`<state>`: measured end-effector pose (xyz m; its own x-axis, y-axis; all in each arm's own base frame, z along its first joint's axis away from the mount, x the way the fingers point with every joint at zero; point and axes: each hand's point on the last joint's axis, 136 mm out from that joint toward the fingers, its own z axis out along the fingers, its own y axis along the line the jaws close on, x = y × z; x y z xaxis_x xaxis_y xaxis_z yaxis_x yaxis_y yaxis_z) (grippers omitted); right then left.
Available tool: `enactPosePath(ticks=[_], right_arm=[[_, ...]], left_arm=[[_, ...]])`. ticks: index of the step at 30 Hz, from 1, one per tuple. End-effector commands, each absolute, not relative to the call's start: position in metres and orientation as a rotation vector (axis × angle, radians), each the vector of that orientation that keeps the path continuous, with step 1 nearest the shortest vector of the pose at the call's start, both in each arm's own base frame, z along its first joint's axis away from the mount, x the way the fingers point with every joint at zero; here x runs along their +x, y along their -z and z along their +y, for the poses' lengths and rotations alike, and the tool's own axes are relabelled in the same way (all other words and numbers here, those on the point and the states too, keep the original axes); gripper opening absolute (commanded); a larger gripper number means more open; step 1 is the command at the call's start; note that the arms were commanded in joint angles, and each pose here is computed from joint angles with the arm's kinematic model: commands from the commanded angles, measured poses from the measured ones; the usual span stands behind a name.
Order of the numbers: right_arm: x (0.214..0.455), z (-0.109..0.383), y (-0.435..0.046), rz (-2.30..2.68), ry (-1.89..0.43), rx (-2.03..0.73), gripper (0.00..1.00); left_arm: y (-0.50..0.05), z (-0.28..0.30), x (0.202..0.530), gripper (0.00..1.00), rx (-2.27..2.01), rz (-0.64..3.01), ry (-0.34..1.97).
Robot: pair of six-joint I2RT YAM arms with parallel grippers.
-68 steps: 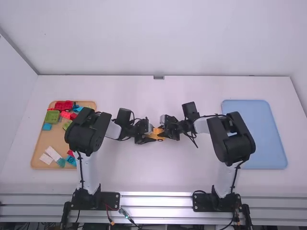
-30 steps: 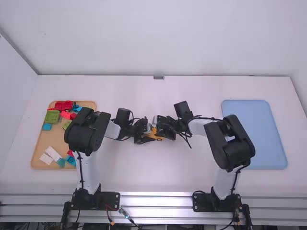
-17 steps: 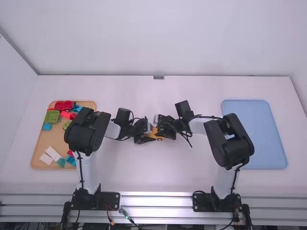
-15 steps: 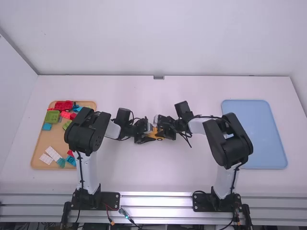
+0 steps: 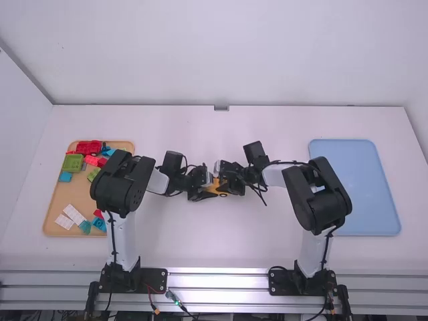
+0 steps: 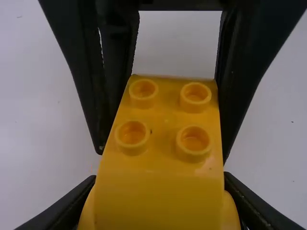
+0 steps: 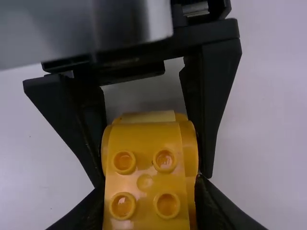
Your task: Assemble lego blocks to make yellow taxi
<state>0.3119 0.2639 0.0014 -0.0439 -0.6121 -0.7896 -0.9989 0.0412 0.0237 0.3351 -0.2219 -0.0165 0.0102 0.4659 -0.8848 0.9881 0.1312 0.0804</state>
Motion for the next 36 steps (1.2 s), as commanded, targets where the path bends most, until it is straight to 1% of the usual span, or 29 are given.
enactPosePath(ticks=[1, 3, 5, 6, 7, 8, 9, 10, 12, 15, 20, 24, 26, 28, 29, 32, 36], right_arm=[[0.316, 0.27, -0.018, 1.651, -0.844, -1.624, 0.44], [0.317, 0.273, -0.026, 1.617, -0.851, -1.621, 0.47], [0.32, 0.273, -0.035, 1.583, -0.849, -1.609, 0.51], [0.323, 0.272, -0.041, 1.57, -0.844, -1.6, 0.58], [0.325, 0.269, -0.046, 1.565, -0.841, -1.59, 0.86], [0.327, 0.267, -0.048, 1.564, -0.841, -1.58, 0.99], [0.329, 0.265, -0.051, 1.572, -0.846, -1.564, 0.99], [0.332, 0.26, -0.055, 1.59, -0.864, -1.529, 0.99], [0.333, 0.254, -0.058, 1.584, -0.892, -1.506, 1.0], [0.327, 0.243, -0.063, 1.528, -0.954, -1.484, 0.99], [0.315, 0.228, -0.05, 1.5, -0.996, -1.442, 0.99], [0.313, 0.237, -0.028, 1.553, -1.036, -1.379, 0.99], [0.313, 0.243, -0.024, 1.556, -1.053, -1.368, 0.99], [0.311, 0.257, -0.017, 1.537, -1.072, -1.375, 0.99], [0.311, 0.257, -0.017, 1.537, -1.072, -1.375, 0.99], [0.311, 0.27, -0.005, 1.595, -1.013, -1.411, 0.99], [0.313, 0.277, 0.009, 1.68, -0.924, -1.444, 0.99]], left_arm=[[0.021, -0.224, 0.335, 0.43, 1.47, 1.572, 0.799], [0.021, -0.224, 0.335, 0.44, 1.47, 1.572, 0.799], [0.022, -0.224, 0.335, 0.48, 1.471, 1.574, 0.8], [0.022, -0.224, 0.334, 0.54, 1.47, 1.575, 0.802], [0.022, -0.224, 0.334, 0.68, 1.47, 1.577, 0.803], [0.022, -0.224, 0.334, 0.77, 1.471, 1.578, 0.804], [0.022, -0.224, 0.334, 0.86, 1.471, 1.578, 0.804], [0.022, -0.224, 0.334, 0.99, 1.47, 1.578, 0.804], [0.022, -0.224, 0.334, 0.99, 1.471, 1.576, 0.802], [0.018, -0.223, 0.338, 0.99, 1.441, 1.605, 0.802], [-0.008, -0.215, 0.345, 0.99, 1.405, 1.637, 0.772], [-0.043, -0.197, 0.351, 0.99, 1.397, 1.721, 0.65], [-0.056, -0.193, 0.349, 0.99, 1.425, 1.724, 0.626], [-0.094, -0.181, 0.34, 0.99, 1.493, 1.705, 0.585], [-0.094, -0.181, 0.34, 0.99, 1.493, 1.705, 0.585], [-0.134, -0.164, 0.341, 0.99, 1.467, 1.697, 0.528], [-0.152, -0.148, 0.346, 0.99, 1.415, 1.689, 0.474]])
